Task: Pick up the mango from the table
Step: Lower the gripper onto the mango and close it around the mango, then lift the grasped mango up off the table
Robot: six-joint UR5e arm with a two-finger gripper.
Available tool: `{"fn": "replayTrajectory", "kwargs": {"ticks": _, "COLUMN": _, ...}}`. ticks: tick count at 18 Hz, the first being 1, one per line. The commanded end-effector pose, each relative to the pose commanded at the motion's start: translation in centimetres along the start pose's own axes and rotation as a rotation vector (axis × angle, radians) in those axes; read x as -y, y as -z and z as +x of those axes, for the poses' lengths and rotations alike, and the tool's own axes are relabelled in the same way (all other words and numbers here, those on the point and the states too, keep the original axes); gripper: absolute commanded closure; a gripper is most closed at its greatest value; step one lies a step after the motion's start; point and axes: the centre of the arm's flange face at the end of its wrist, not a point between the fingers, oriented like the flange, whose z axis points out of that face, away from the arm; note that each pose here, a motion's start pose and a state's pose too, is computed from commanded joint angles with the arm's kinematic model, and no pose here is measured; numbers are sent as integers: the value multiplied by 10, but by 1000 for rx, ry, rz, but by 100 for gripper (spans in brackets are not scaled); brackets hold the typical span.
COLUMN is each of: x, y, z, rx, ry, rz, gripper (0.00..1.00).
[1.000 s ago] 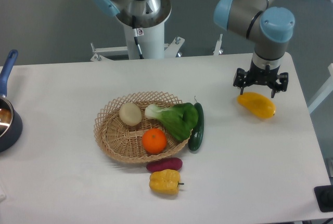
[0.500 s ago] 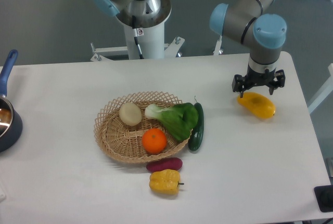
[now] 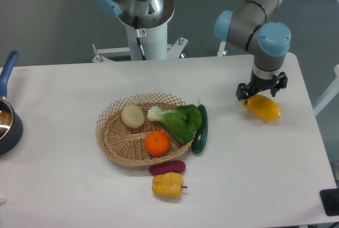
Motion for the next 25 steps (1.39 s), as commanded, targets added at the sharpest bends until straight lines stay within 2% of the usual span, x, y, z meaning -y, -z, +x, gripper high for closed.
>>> {"fn": "replayTrajectory", "kwargs": {"ticks": 3, "x": -1, "y": -4, "z": 0, "rx": -4, "ry": 7, "rz": -5, "gripper": 0}}
{"fn": "replayTrajectory", "kwargs": {"ticks": 5, "x": 1, "y": -3, "z": -2, "rx": -2, "ry": 59, "rz": -1, "gripper": 0}}
{"fn": "replayTrajectory", "kwargs": {"ticks": 9, "x": 3, "y": -23, "z": -3, "rx": 3, "ry": 69, "rz": -10, "gripper": 0}}
{"fn": "replayTrajectory", "kwargs": {"ticks": 12, "x": 3, "y": -37, "z": -8, "rx": 56, "ry": 77, "rz": -67, "gripper": 1}}
{"fn": "replayTrajectory", "kwargs": {"ticks": 13, "x": 4, "y": -42, "z": -10, "rx": 77, "ry": 93, "rz": -87, "gripper": 10}}
{"fn": "replayTrajectory", "kwargs": {"ticks": 14, "x": 6, "y": -42, "z": -12, "rx": 85, "ry": 105, "rz": -90, "gripper": 23}}
{"fn": "replayTrajectory", "kwargs": {"ticks": 15, "x": 8, "y": -41, "z": -13, "rx": 88, "ry": 104, "rz": -86, "gripper": 53}}
{"fn": "replayTrajectory", "kwargs": {"ticks": 16, "x": 11, "y": -39, "z": -15, "rx": 89, "ry": 107, "rz": -78, "gripper": 65}}
{"fn": "replayTrajectory", "kwargs": {"ticks": 19, "x": 18, "y": -40, "z": -16, "rx": 89, "ry": 124, "rz": -69, "gripper": 79}}
{"fn": "replayTrajectory", "kwargs": {"ticks": 21, "x": 29, "y": -35, "z": -8, "rx": 94, "ry": 108, "rz": -53, "gripper": 80}}
{"fn": "replayTrajectory", "kwargs": {"ticks": 23, "x": 34, "y": -32, "z": -9, "rx": 99, "ry": 97, "rz": -44, "gripper": 86}}
{"fn": "replayTrajectory", "kwargs": {"ticks": 25, "x": 43, "y": -19, "z": -8, "rx": 110, "ry": 90, "rz": -16, "gripper": 86}}
